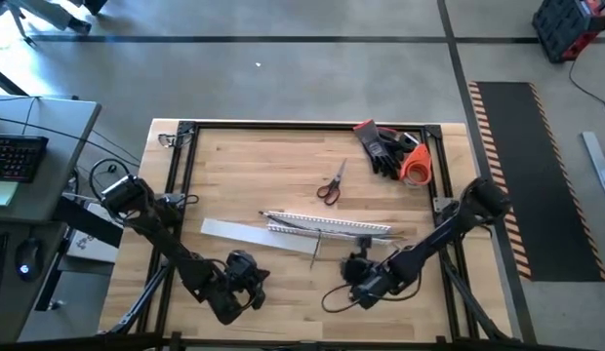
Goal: Ziptie cables
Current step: Close the white cable duct
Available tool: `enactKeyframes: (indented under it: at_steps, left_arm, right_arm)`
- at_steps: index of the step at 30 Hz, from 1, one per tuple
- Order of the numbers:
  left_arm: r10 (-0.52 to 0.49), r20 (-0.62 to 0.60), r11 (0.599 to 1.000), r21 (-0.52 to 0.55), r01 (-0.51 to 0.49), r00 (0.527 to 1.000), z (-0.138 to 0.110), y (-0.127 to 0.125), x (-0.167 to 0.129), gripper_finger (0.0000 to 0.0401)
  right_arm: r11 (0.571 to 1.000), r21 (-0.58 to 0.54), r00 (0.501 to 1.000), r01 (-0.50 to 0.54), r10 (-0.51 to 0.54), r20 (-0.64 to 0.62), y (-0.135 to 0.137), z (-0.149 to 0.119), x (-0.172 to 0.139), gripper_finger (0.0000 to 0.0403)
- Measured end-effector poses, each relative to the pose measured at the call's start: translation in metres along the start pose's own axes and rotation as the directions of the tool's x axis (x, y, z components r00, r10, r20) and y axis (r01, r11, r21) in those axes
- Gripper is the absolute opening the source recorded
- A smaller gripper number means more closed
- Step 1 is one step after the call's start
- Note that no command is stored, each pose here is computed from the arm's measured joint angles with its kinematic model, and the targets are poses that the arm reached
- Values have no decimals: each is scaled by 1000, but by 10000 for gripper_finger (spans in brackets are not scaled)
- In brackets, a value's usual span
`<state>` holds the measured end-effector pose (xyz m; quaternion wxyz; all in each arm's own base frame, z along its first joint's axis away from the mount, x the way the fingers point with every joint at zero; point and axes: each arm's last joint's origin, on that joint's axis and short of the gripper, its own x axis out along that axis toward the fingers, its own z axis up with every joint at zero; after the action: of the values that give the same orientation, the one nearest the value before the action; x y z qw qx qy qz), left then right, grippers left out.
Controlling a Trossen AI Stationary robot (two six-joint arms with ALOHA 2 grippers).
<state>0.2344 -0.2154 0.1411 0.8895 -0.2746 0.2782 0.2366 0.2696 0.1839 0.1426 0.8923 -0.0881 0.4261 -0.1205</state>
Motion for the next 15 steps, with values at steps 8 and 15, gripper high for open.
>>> enactKeyframes:
  at_steps: [8, 15]
  left_arm:
    - [45, -51, 998, 55, -43, 998, 8, 5, 10, 0]
    - [103, -40, 992, 75, -100, 994, 13, 12, 15, 0]
  right_arm:
    - [994, 79, 997, -70, 67, 39, -22, 14, 3, 133]
    - [994, 70, 994, 87, -81, -73, -55, 14, 28, 158]
